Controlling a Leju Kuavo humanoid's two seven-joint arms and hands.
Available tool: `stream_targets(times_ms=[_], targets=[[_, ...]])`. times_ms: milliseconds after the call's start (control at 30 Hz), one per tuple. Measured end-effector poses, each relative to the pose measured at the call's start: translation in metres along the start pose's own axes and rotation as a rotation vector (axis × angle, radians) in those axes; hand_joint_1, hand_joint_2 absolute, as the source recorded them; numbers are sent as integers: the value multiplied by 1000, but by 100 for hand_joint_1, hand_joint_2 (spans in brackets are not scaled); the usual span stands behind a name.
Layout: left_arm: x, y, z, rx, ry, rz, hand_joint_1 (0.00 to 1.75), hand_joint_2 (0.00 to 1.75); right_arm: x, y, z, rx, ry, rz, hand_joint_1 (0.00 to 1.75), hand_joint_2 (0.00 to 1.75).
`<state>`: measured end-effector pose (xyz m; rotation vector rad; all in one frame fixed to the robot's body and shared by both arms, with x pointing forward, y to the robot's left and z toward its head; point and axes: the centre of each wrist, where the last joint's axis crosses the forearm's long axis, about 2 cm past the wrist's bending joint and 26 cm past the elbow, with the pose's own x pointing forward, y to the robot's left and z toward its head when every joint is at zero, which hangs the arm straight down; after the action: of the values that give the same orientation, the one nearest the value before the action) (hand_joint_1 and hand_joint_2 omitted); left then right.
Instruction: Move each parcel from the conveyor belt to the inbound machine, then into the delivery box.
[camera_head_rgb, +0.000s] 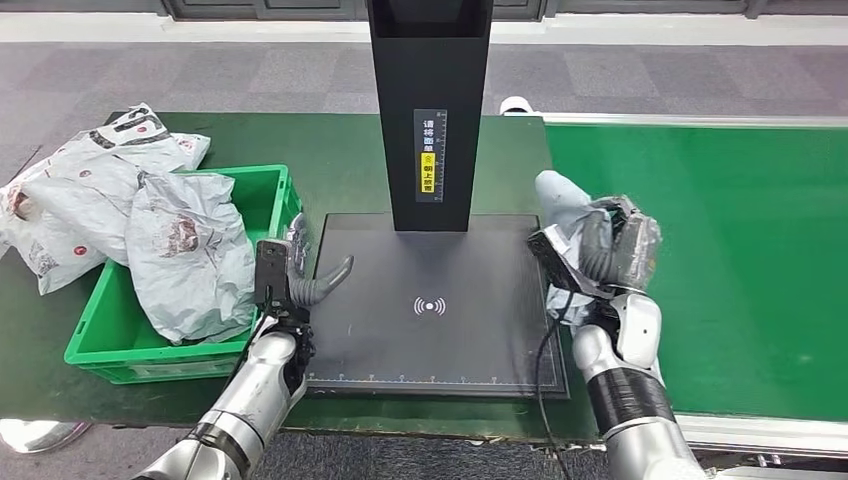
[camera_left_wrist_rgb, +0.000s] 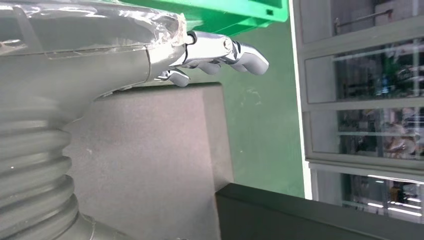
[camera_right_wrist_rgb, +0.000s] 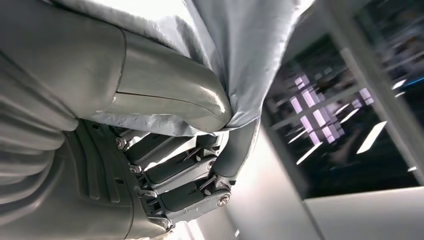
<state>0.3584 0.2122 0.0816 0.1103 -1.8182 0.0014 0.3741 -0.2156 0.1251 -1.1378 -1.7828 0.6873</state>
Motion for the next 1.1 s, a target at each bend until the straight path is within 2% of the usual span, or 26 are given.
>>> stream_targets(times_ms=[133, 267, 400, 600, 733, 933, 1100], targets=[[2, 2, -3, 4, -15, -5, 0, 175, 44, 11, 9, 84, -113, -67, 175, 175], [6, 3, -8, 9, -32, -7, 0, 175, 78, 22, 27, 271, -202, -168, 175, 175], [10, 3, -15, 9, -53, -6, 0, 175, 99, 31, 41, 450, -278, -253, 175, 175], [15, 3, -23, 21, -78, 1, 0, 175, 117, 39, 58, 574, -386, -276, 175, 175], [16, 3, -24, 27, -81, 2, 0, 175, 119, 44, 65, 628, -404, -285, 3, 175], [16, 3, -24, 42, -84, 8, 0, 175, 118, 45, 69, 590, -388, -300, 0, 175], [17, 3, -21, 52, -99, 9, 0, 175, 110, 41, 66, 390, -349, -391, 0, 175]])
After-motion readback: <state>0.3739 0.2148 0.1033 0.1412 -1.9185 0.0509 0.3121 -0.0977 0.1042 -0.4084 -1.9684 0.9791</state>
